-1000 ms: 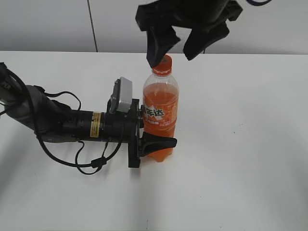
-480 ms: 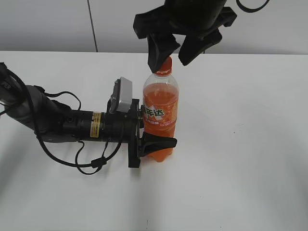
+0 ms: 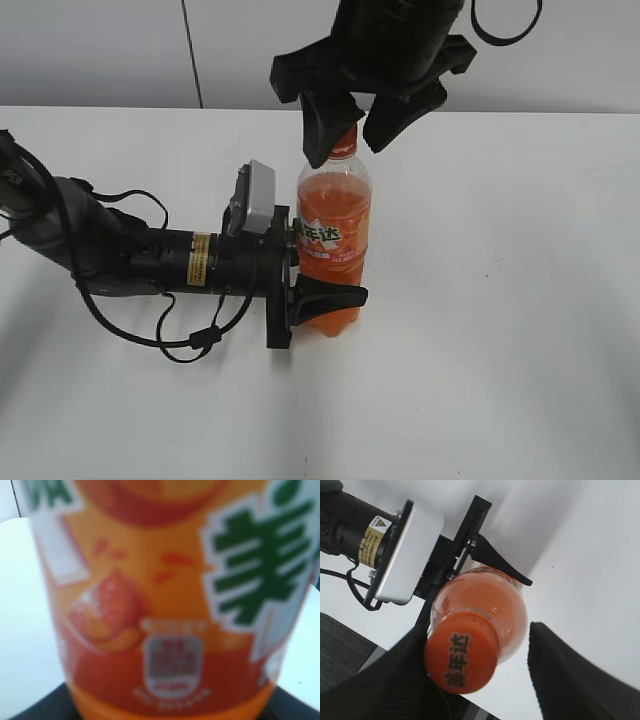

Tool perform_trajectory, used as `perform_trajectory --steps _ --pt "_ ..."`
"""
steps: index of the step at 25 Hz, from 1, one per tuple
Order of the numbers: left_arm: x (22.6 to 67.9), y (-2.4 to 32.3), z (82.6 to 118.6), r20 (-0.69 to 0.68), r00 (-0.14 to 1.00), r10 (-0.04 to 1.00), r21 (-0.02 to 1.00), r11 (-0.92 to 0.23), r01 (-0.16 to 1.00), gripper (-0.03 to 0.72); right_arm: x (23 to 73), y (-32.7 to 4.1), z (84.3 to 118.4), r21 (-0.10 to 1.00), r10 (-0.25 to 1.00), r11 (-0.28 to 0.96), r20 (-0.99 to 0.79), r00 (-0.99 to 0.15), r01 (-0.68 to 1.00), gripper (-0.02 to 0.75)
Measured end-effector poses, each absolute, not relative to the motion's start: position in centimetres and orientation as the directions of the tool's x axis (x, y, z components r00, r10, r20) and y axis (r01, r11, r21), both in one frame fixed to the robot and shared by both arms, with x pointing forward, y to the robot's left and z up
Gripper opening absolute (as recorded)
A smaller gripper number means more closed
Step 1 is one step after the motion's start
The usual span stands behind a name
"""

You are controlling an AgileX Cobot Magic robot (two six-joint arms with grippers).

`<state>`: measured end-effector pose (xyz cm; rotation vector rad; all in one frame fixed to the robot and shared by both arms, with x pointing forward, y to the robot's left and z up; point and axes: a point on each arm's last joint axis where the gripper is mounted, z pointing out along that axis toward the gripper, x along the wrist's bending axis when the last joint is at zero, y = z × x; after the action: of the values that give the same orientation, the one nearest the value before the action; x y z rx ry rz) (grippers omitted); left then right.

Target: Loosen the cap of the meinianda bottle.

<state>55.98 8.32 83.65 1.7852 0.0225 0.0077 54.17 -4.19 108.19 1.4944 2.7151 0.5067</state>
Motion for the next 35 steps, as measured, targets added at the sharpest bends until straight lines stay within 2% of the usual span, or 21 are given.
perform_trajectory --steps 11,23,25,27,32,35 --pt "56.0 8.3 83.6 -0.007 1.000 0.019 0.977 -0.213 0.011 0.391 54.5 -3.9 109.4 0.324 0.817 0.489 0.154 -0.555 0.810 0.469" --pt "56.0 8.3 83.6 -0.007 1.000 0.020 0.977 -0.214 0.011 0.391 54.8 -3.8 108.7 0.312 0.807 0.518 0.131 -0.576 0.797 0.406" --pt "56.0 8.3 83.6 -0.007 1.000 0.020 0.977 -0.214 0.011 0.391 54.8 -3.8 108.7 0.312 0.807 0.518 0.131 -0.576 0.797 0.373" --pt "56.0 8.3 83.6 -0.008 1.000 0.021 0.977 -0.214 0.013 0.391 54.9 -3.8 108.7 0.316 0.805 0.519 0.131 -0.579 0.794 0.296" --pt "56.0 8.3 83.6 -0.010 1.000 0.023 0.977 -0.214 0.015 0.391 54.9 -3.8 108.7 0.329 0.752 0.594 0.098 -0.652 0.735 0.294" --pt "56.0 8.3 83.6 -0.011 1.000 0.023 0.977 -0.214 0.016 0.391 54.8 -3.8 108.8 0.339 0.671 0.682 0.062 -0.739 0.648 0.293"
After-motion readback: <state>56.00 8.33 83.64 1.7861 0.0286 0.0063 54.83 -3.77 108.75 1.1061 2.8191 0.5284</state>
